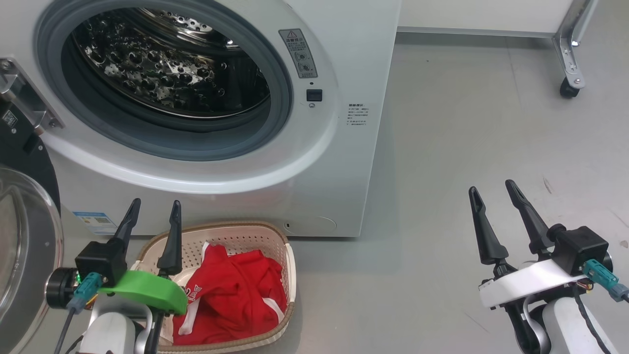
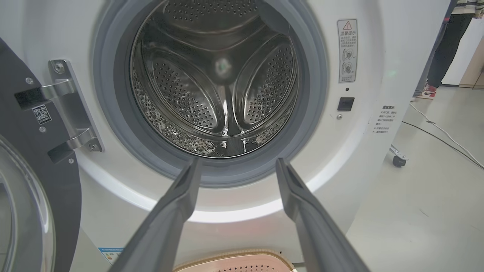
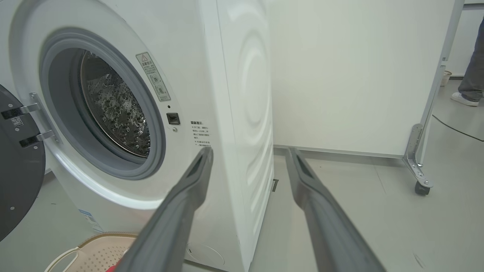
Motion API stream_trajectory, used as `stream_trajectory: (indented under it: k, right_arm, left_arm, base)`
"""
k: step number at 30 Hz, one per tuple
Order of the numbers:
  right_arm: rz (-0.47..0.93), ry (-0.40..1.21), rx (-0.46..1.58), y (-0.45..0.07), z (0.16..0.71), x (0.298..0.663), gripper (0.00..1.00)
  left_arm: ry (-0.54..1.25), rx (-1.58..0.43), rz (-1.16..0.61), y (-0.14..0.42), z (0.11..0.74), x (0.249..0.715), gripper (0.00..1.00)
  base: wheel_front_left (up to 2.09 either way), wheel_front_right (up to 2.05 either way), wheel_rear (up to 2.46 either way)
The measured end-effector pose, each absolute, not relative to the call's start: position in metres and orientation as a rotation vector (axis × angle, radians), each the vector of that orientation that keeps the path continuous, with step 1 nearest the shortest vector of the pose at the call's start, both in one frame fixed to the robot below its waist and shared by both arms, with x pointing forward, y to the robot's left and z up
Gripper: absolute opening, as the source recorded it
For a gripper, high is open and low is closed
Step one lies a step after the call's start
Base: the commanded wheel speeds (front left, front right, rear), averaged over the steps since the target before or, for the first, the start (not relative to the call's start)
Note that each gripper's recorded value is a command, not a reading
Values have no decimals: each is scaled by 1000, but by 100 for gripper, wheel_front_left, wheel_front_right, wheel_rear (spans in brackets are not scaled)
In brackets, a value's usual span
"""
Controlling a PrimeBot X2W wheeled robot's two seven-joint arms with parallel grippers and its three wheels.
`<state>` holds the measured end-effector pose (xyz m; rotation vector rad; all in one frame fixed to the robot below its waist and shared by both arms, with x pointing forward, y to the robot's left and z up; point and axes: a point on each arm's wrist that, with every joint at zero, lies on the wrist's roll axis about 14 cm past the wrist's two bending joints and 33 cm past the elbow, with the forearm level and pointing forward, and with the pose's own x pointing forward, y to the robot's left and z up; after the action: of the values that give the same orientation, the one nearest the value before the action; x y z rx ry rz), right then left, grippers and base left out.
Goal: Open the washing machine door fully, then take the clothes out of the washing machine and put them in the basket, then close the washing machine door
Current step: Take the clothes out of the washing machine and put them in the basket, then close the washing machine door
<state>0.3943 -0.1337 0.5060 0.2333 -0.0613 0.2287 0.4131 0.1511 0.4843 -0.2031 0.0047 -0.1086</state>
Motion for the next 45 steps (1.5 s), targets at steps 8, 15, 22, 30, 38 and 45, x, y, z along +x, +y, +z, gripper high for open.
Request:
stream_trajectory:
  k: [8, 15, 22, 30, 38, 45]
  right_arm:
    - [209, -62, 235, -140, 506, 391, 100]
    - [200, -64, 234, -142, 506, 390, 100]
    - [198, -60, 230, -142, 504, 389, 100]
    - [196, -57, 231, -142, 503, 388, 100]
    - [198, -57, 230, -141, 503, 389, 100]
    - [196, -52, 234, -140, 501, 390, 100]
  left_arm:
    - [-19, -203, -132, 144, 491, 408, 100]
    - [-15, -205, -143, 140, 489, 403, 100]
    - [-34, -207, -149, 138, 495, 403, 100]
    - [-26, -240, -147, 137, 492, 398, 100]
    - [-43, -246, -153, 135, 498, 399, 100]
    - [-50, -251, -157, 134, 500, 400, 100]
  base:
    - [0, 0, 0]
    - [0, 0, 0]
    - [0, 0, 0]
    - [0, 0, 0]
    - [0, 0, 0]
    - [0, 0, 0]
